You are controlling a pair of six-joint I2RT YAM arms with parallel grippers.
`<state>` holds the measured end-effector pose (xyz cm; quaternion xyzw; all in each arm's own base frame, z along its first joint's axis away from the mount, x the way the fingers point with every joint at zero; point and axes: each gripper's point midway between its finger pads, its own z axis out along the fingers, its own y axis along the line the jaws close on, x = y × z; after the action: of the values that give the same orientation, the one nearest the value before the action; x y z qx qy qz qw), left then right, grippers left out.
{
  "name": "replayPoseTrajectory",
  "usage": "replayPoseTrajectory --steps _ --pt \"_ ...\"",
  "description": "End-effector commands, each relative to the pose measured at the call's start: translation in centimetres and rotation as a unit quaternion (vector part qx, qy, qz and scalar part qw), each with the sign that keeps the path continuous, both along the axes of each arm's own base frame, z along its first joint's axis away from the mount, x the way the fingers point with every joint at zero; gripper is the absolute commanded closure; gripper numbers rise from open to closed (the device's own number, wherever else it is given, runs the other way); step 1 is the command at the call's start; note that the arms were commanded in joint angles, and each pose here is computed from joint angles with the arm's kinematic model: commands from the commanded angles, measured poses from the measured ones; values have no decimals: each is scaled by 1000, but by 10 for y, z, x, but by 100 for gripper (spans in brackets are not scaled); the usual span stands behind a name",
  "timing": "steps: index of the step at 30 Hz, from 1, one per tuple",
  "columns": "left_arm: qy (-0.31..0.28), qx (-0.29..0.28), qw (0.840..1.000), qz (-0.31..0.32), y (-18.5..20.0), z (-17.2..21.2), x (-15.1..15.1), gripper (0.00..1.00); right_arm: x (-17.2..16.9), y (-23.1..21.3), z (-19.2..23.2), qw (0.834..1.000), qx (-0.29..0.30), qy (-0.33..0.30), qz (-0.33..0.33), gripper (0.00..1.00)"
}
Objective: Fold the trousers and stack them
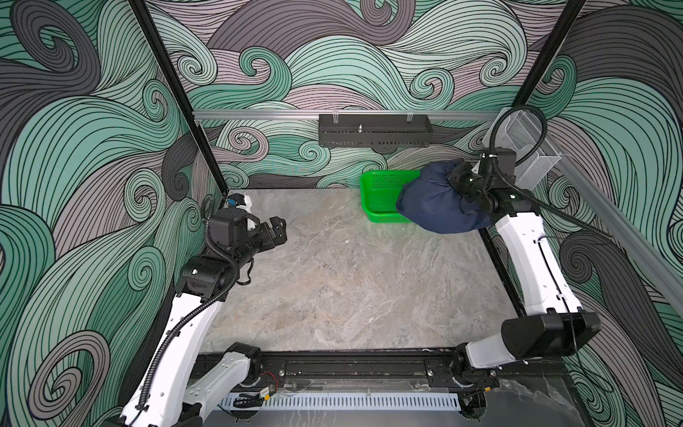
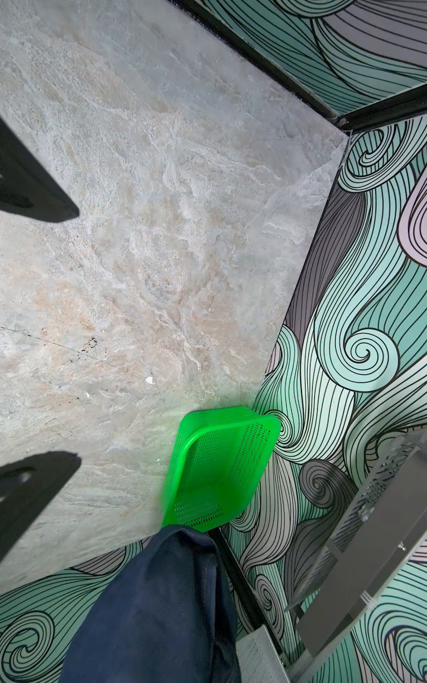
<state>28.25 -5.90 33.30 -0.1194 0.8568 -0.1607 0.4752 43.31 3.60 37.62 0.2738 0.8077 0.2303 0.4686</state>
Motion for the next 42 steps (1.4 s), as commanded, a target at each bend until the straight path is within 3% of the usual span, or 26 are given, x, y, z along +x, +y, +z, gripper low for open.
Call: replayPoseTrajectory --steps 1,8,13,15,17,19,21,23,26,31,37,42 --pt "21 5 1000 3 4 -10 -16 1 -19 25 0 998 -4 -13 68 100" --pt "17 10 1000 1 8 -6 -31 2 -43 87 -27 974 -89 -18 206 100" --pt "8 13 1000 3 11 1 -37 2 -64 154 -40 925 -109 -55 359 100" --pt "6 13 1000 3 11 1 -37 1 -76 186 -48 895 -95 -61 431 100" --pt "7 11 1000 2 10 1 -37 1 -83 207 -58 874 -97 -56 473 91" --pt "11 8 1000 1 9 -1 -37 1 -87 218 -73 863 -104 -38 493 70" --pt "15 6 1000 1 9 -5 -37 1 -85 215 -89 867 -115 -13 485 43" --pt "17 4 1000 2 9 -8 -38 1 -83 201 -99 881 -137 4 453 24" --pt "22 7 1000 2 9 -14 -38 1 -82 173 -104 900 -183 16 395 12" --pt "41 1 999 -3 5 -27 -32 1 -93 142 -105 922 -201 64 326 12" --pt "75 -48 996 -22 -17 -66 -9 4 -110 147 -136 928 -170 116 311 14" --pt "146 -84 983 -72 -51 -110 15 9 -113 152 -172 930 -150 152 298 15"
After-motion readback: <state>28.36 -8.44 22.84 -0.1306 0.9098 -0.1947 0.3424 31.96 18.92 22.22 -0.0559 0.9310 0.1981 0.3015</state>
